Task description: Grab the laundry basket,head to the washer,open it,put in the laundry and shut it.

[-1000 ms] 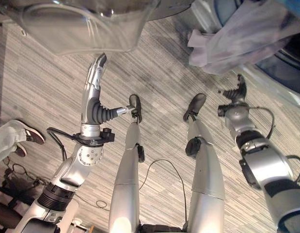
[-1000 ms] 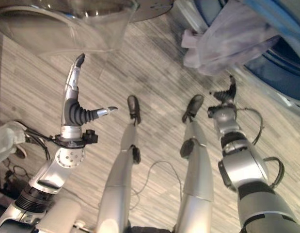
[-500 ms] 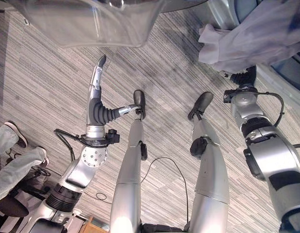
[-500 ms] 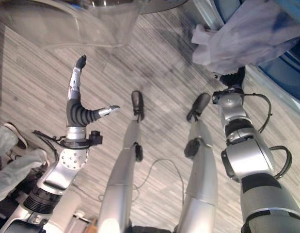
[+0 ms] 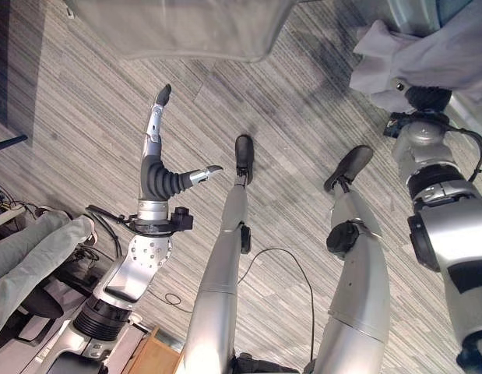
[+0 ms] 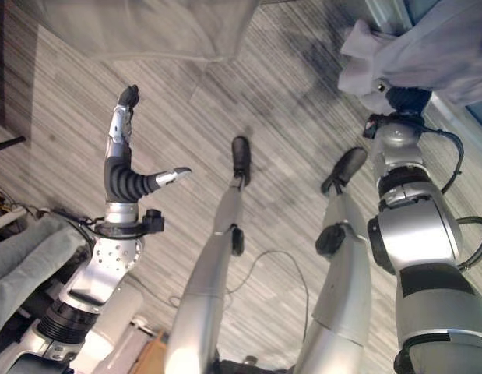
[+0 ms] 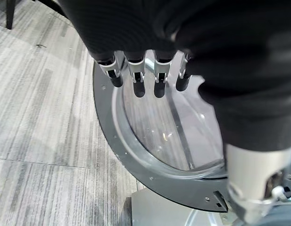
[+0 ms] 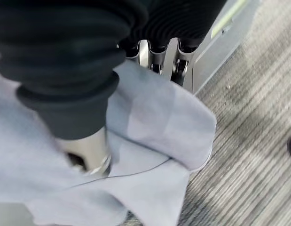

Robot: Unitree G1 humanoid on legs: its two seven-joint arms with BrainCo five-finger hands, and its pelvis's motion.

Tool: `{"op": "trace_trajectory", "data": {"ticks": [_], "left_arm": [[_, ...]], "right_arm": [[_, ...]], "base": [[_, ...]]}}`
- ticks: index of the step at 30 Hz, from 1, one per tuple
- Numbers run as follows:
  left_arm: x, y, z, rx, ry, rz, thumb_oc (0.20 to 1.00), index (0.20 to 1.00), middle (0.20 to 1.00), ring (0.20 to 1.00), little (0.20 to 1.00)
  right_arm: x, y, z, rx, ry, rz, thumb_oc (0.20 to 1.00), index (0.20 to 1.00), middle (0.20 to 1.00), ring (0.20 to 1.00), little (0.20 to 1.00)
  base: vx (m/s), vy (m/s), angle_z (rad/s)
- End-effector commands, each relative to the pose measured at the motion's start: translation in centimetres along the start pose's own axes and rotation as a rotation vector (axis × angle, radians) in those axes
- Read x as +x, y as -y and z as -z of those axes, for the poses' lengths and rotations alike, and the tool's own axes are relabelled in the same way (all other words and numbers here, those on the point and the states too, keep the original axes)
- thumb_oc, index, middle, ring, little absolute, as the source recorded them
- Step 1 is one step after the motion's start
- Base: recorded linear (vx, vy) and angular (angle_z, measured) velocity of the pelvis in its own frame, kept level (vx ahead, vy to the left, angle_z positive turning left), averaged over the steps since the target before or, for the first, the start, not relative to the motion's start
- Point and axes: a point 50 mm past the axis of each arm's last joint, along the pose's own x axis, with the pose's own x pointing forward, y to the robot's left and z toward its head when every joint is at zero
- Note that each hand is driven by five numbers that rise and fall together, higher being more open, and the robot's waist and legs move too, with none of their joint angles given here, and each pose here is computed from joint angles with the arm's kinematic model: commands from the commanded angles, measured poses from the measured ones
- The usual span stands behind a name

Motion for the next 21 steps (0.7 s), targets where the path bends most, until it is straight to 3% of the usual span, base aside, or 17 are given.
{"op": "trace_trajectory", "data": {"ticks": [1, 6, 7, 11, 12, 18, 19, 20, 21], "left_arm": [[0.2, -0.1, -2.2, -0.082, 0.107, -0.008, 1.0, 1.0, 1.0, 1.0, 1.0], [0.3, -0.8, -1.7, -0.052, 0.085, -0.037, 1.0, 1.0, 1.0, 1.0, 1.0], [0.4, -1.1, -1.6, -0.038, 0.084, -0.043, 1.0, 1.0, 1.0, 1.0, 1.0], [0.2, -1.6, -1.4, -0.019, 0.07, -0.038, 1.0, 1.0, 1.0, 1.0, 1.0], [-0.3, -1.6, -1.4, -0.021, 0.051, -0.001, 1.0, 1.0, 1.0, 1.0, 1.0], [-0.7, -1.8, -1.7, -0.026, 0.038, 0.036, 1.0, 1.0, 1.0, 1.0, 1.0], [-0.8, -1.9, -1.5, -0.013, 0.027, 0.039, 1.0, 1.0, 1.0, 1.0, 1.0], [-1.4, -2.4, -1.0, 0.015, -0.001, 0.046, 1.0, 1.0, 1.0, 1.0, 1.0], [-1.5, -2.6, -0.9, 0.019, -0.009, 0.051, 1.0, 1.0, 1.0, 1.0, 1.0]], "right_arm": [[0.9, 2.3, -8.6, 0.188, 0.27, 0.07, 0.2, 0.2, 0.2, 0.2, 0.2], [-1.8, -0.5, -10.1, 0.467, 0.417, -0.034, 0.2, 0.2, 0.2, 0.2, 0.2], [-3.8, -1.3, -11.2, 0.59, 0.512, -0.09, 0.2, 0.2, 0.2, 0.2, 0.2], [-7.5, -1.0, -12.3, 0.779, 0.665, -0.132, 0.2, 0.2, 0.2, 0.2, 0.2], [-10.1, 0.4, -14.0, 0.9, 0.81, -0.081, 0.2, 0.2, 0.2, 0.2, 0.2], [-10.0, 1.8, -16.4, 0.943, 0.813, 0.215, 0.2, 0.2, 0.2, 0.2, 0.2], [-8.9, 2.4, -17.0, 0.887, 0.772, 0.331, 0.2, 0.2, 0.2, 0.2, 0.2], [-4.8, 4.3, -17.2, 0.666, 0.626, 0.494, 0.2, 0.2, 0.2, 0.2, 0.2], [-2.6, 5.5, -17.2, 0.504, 0.541, 0.532, 0.2, 0.2, 0.2, 0.2, 0.2]], "base": [[0.0, 0.041, 0.02], [0.0, 0.033, 0.02], [0.0, 0.0, 0.0], [0.01, 0.018, -0.06], [0.0, 0.0, -0.09], [0.0, 0.001, -0.08], [-0.01, -0.02, -0.04], [-0.01, -0.032, 0.0], [-0.01, -0.022, 0.05]]}}
